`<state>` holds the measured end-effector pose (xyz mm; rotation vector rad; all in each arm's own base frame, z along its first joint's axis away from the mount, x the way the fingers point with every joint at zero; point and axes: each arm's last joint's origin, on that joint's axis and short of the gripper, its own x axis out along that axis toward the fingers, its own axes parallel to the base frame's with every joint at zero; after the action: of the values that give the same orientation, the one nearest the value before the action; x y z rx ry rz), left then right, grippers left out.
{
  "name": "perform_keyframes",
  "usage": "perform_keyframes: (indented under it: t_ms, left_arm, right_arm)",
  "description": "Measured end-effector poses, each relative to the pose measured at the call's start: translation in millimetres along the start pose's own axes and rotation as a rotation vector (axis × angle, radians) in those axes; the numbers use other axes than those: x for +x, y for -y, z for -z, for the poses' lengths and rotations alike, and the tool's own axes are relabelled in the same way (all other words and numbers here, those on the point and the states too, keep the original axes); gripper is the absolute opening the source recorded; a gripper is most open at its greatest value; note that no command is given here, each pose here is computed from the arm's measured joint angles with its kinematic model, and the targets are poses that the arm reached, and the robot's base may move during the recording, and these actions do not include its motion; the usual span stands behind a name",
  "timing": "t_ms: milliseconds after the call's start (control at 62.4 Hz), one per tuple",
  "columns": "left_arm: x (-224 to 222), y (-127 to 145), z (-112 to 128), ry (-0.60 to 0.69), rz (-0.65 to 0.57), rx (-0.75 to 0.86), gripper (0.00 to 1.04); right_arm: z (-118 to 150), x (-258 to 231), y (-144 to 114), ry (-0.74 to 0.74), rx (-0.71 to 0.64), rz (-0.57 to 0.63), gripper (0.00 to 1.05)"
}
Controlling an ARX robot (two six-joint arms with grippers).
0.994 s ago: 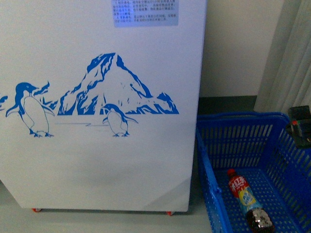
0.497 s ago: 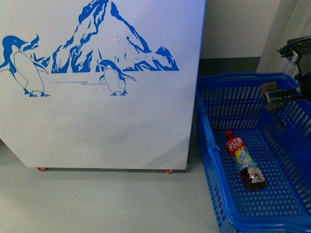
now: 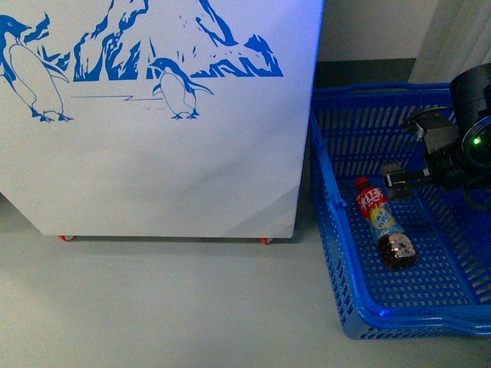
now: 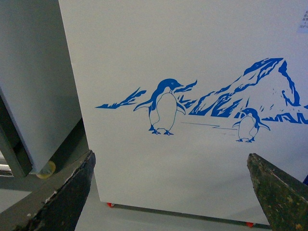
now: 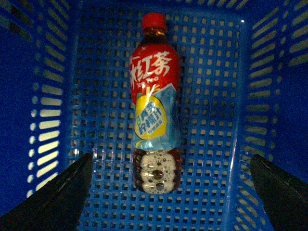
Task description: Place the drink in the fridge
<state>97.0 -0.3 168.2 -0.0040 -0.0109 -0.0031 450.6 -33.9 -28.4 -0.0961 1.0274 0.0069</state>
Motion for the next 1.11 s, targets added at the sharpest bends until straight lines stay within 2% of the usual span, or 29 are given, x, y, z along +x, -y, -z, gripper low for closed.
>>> perform_keyframes:
  t_ms: [449,705,1106]
  left_arm:
    - [0,0,0,0.0,0.0,0.0,0.97]
    - [0,0,0,0.0,0.0,0.0,0.97]
    - [0,0,0,0.0,0.0,0.0,0.97]
  right_arm:
    - [17,56,-3,-0.087,0.005,-0.061,0.97]
    - [22,78,-7,-0.091,0.01,-0.153,0.97]
    - [21,99,-9,-0.093,-0.001,-0.139,0.97]
